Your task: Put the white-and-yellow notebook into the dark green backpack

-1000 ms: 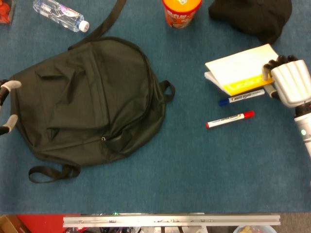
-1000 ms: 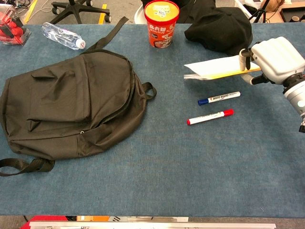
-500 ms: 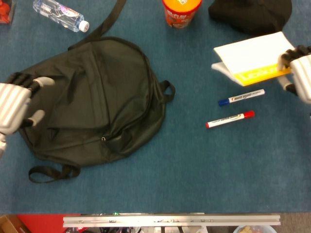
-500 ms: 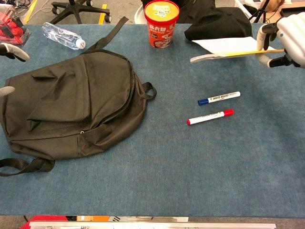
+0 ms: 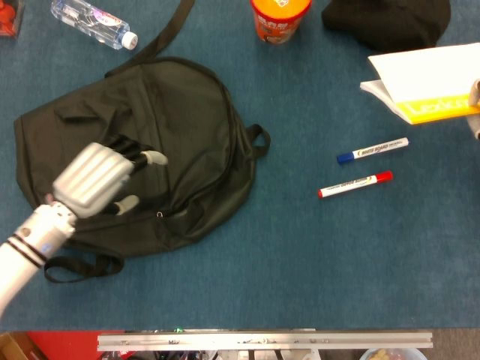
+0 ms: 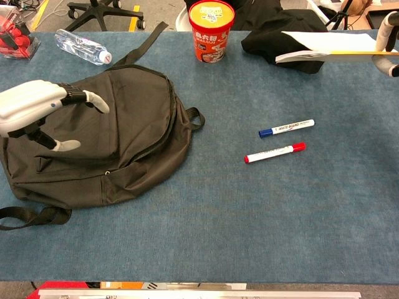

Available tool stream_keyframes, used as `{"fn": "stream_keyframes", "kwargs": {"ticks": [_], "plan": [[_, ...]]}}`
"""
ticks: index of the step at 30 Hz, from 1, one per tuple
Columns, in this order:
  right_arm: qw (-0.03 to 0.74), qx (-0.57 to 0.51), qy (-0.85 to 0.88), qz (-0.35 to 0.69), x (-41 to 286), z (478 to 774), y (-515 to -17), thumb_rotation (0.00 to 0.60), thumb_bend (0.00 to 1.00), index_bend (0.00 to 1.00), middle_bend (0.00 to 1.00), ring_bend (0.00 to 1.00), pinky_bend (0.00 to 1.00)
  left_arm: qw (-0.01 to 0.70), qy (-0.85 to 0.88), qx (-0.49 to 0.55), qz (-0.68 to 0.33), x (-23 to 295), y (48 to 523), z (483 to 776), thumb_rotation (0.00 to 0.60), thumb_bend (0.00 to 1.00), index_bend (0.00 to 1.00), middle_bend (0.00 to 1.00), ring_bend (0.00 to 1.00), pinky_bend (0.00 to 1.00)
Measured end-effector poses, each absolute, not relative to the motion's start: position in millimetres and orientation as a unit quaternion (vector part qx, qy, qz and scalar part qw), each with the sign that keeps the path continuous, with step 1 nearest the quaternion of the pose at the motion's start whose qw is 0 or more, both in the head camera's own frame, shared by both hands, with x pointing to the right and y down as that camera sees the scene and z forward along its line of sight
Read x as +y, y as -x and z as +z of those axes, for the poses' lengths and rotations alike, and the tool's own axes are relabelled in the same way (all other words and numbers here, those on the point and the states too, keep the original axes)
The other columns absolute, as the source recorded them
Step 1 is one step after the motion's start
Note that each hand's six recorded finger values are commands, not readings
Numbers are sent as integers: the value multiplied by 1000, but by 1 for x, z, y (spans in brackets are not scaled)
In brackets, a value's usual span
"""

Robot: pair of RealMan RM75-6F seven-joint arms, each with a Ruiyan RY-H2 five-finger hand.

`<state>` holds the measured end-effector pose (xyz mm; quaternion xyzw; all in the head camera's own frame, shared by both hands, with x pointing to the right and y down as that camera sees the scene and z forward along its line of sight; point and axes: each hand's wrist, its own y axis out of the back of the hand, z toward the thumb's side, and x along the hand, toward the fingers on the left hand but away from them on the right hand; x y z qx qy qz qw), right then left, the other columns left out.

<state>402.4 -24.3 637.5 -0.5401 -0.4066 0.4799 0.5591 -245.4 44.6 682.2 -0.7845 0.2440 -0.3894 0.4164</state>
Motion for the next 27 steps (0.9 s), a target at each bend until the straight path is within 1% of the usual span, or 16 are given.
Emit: {"fn": "stream_keyframes", "kwargs": {"ticks": [7,13,16,20,27], "plan": [[551,-410,537,489,-16,635,-412,600,536,769,647,487,538,408,800,225,-379,38,208,703,600,223,227,265,263,228],[549,-412,536,491,-14,633,-416,600,537,773,647,487,538,407,799,209,-391,35,190,718,600,222,199,240,254,228],[548,-412,536,492,-14,633,-418,600,537,774,648,487,538,403,798,205,-398,36,184,723,600,222,173,227,241,228],[546,-413,538,491,-14,633,-419,600,536,775,648,487,538,397,800,202,-403,40,174,727,600,222,122,203,197,228],[543,-413,542,491,-13,635,-420,600,537,777,648,487,538,397,795,197,-415,47,151,739,600,222,69,167,179,228]]}}
